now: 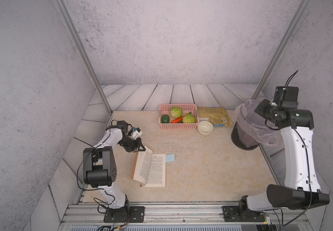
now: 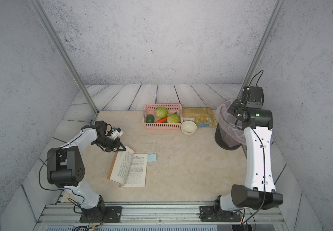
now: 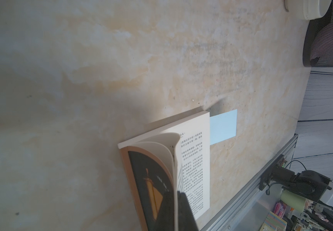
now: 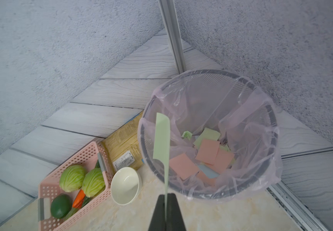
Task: Peel off the used sticky note
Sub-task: Place the note in the trash bin, then turn the page of the book at the center of the board.
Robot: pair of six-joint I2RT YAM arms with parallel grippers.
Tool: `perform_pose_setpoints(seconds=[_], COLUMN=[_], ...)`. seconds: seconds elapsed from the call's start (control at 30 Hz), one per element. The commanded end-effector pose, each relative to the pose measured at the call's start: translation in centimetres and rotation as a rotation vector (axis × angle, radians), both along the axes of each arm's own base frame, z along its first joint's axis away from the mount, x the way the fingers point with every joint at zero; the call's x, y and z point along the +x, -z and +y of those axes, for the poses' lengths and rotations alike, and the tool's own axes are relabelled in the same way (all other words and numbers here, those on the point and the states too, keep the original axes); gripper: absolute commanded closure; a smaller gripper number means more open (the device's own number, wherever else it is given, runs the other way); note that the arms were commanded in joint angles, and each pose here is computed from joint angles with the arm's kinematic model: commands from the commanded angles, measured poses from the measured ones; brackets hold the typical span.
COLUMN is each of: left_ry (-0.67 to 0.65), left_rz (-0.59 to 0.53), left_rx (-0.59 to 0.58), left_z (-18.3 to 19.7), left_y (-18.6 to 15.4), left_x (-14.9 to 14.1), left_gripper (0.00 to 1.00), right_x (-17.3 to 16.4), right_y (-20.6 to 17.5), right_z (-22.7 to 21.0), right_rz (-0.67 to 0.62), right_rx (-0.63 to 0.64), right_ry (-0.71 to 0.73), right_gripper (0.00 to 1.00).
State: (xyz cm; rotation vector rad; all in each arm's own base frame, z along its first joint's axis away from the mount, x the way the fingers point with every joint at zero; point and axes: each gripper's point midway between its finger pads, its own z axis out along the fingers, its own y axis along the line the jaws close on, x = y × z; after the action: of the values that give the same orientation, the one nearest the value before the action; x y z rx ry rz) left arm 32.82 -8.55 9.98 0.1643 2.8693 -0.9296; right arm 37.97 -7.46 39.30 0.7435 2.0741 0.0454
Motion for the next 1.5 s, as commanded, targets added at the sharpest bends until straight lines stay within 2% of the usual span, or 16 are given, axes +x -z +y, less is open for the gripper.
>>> perform_pose_setpoints(seconds=[0.0, 0.3, 0.4, 0.43, 0.5, 0.57, 0.7, 0.87, 1.0, 1.1, 1.2, 1.27, 1.37, 1.47], left_ry=[0.002, 0.002, 0.002, 0.002, 0.002, 0.003, 0.003, 0.002, 0.004, 0.004, 0.005, 0.006, 0.008, 0.011], left_rz=[-0.002, 0.004, 0.001, 0.0, -0.001, -0.002, -0.001, 0.003, 0.002, 0.004, -0.002, 0.0, 0.005, 0.007], left_rx=[-0.013, -0.013, -0.012, -0.01, -0.011, -0.009, -0.013, -0.016, -0.017, -0.015, -0.013, -0.014, -0.019, -0.025], left_z=[0.1, 0.2, 0.2, 0.2, 0.2, 0.2, 0.1, 0.1, 0.1, 0.1, 0.2, 0.1, 0.1, 0.0], left_y=[-0.2, -0.1, -0.1, -0.2, -0.2, -0.3, -0.2, -0.1, -0.1, 0.0, -0.1, 0.0, 0.0, 0.1], left_x=[-0.1, -0.2, -0.2, -0.2, -0.2, -0.2, -0.2, -0.2, -0.1, -0.2, -0.1, -0.2, -0.2, -0.3], left_gripper=[1.0, 1.0, 1.0, 1.0, 1.0, 1.0, 1.0, 1.0, 1.0, 1.0, 1.0, 1.0, 1.0, 1.0], right_x=[1.3, 5.2, 5.7, 5.8, 5.9, 5.8, 5.3, 4.2, 3.1, 1.9, -0.2, -1.6, -4.9, -8.4], right_y=[0.3, 5.8, 6.4, 6.4, 6.0, 4.9, 1.9, -0.9, -1.9, -0.7, 3.4, 6.9, 12.3, 16.5], right_z=[-1.9, -6.0, -6.3, -6.4, -6.3, -5.9, -4.6, -2.1, 3.1, 10.0, 17.4, 21.9, 29.0, 35.5], right_rz=[-0.009, 0.084, 0.109, 0.108, 0.102, 0.077, 0.005, -0.057, -0.06, -0.019, 0.053, 0.091, 0.172, 0.282], right_rx=[0.031, 0.108, 0.115, 0.116, 0.119, 0.12, 0.133, 0.173, 0.163, 0.139, 0.166, 0.237, 0.297, 0.301], right_ry=[0.037, 0.097, 0.088, 0.083, 0.073, 0.049, -0.009, -0.098, -0.241, -0.408, -0.571, -0.664, -0.836, -1.002], right_gripper=[1.0, 1.0, 0.8, 0.7, 0.43, 0.23, 0.11, 0.09, 0.09, 0.09, 0.1, 0.11, 0.14, 0.14])
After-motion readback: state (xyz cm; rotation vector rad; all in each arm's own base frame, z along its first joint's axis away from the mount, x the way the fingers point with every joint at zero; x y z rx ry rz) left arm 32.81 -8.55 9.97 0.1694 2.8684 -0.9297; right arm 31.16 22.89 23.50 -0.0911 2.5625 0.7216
